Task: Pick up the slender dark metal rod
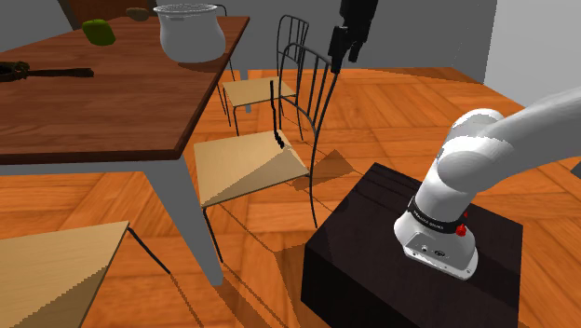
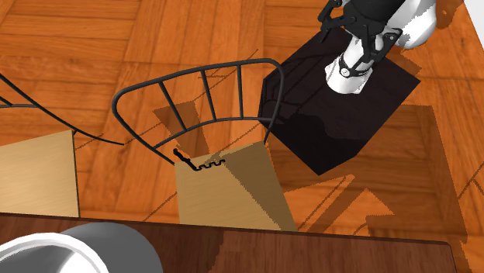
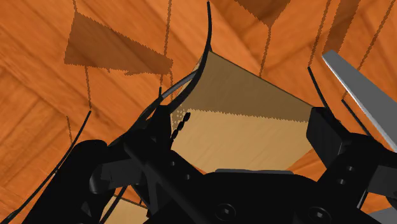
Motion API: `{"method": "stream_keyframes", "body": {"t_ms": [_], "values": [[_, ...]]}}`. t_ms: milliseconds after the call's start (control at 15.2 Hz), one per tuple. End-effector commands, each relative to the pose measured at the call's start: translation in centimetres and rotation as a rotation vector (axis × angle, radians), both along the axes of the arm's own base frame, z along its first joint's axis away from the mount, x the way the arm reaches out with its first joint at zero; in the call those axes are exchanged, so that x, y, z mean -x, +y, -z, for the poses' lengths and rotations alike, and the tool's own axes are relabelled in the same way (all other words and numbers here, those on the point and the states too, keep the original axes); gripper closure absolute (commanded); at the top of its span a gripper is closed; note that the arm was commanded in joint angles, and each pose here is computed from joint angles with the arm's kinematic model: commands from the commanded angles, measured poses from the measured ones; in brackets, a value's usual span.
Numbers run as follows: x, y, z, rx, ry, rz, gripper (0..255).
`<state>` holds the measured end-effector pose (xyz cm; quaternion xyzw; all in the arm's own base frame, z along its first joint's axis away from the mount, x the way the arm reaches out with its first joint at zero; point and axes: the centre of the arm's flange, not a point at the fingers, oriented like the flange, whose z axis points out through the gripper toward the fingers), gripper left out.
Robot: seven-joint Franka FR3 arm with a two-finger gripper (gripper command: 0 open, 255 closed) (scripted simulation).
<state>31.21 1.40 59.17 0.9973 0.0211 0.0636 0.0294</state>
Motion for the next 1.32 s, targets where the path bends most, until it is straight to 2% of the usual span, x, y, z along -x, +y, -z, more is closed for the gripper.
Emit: {"method": "stream_keyframes", "body": {"t_ms": [0, 1254], "values": [[0.0, 0.0, 0.0, 0.000, 0.000, 0.000, 0], [-19.2, -4.8, 16.9, -0.062, 0.073, 0.257, 0]]}}
